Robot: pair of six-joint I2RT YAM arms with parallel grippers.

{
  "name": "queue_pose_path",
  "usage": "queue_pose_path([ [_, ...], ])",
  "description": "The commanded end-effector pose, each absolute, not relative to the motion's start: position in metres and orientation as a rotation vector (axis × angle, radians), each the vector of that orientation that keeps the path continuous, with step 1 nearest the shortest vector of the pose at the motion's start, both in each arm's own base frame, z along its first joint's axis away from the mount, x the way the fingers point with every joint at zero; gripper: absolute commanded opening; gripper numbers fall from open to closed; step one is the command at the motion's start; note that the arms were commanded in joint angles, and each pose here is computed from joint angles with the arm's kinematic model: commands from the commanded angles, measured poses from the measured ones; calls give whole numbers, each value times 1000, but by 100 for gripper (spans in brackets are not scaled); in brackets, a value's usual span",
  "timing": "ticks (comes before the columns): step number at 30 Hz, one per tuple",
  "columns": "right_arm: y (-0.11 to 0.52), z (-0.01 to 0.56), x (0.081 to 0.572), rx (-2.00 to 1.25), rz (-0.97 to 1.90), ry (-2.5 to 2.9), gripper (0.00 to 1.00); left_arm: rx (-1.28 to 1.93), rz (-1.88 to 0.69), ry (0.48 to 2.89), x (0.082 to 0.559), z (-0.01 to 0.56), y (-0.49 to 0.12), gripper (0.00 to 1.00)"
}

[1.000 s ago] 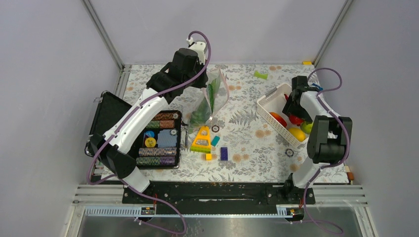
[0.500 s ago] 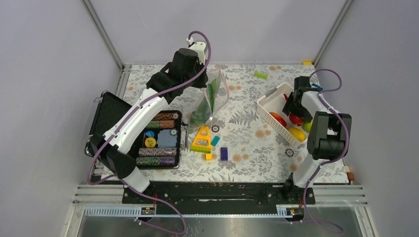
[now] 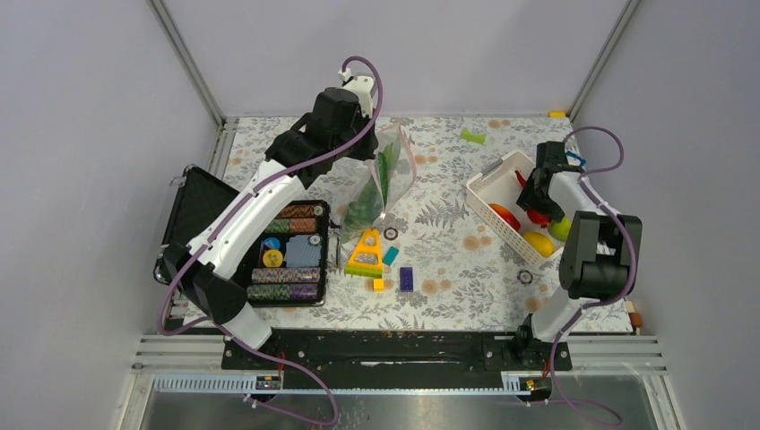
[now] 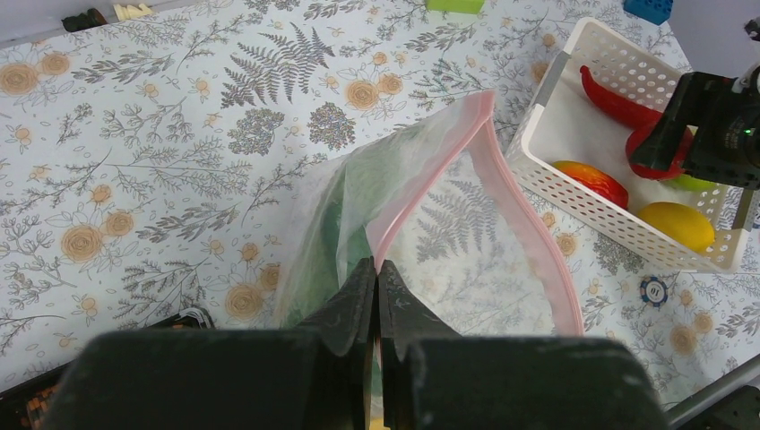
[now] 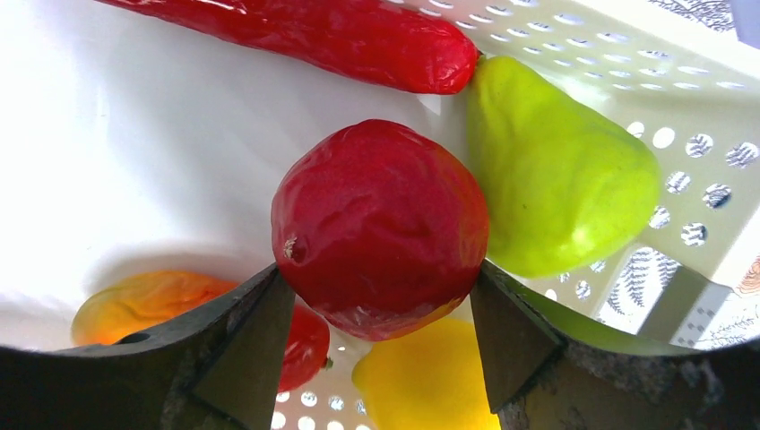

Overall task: Place the food in the zip-top bag and seal the zipper
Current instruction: Pick up the fake fruit from the bin.

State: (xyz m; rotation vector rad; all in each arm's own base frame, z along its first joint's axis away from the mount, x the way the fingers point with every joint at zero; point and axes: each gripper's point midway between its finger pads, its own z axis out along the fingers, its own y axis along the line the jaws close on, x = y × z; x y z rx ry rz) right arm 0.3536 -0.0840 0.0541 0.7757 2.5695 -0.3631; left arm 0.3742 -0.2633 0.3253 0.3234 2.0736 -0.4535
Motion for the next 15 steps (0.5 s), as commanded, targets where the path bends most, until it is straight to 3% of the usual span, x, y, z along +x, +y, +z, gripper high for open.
queue_pose_path([
  [1,-83,102,357,749,-299,2440,56,308,-515,1953,373,363,-263,0],
  [8,-47,180,349,643,1,2246,52,307,-517,1952,372,364,-263,0],
  [15,84,284,326,77,670,1957,49,308,-522,1954,372,363,-264,0],
])
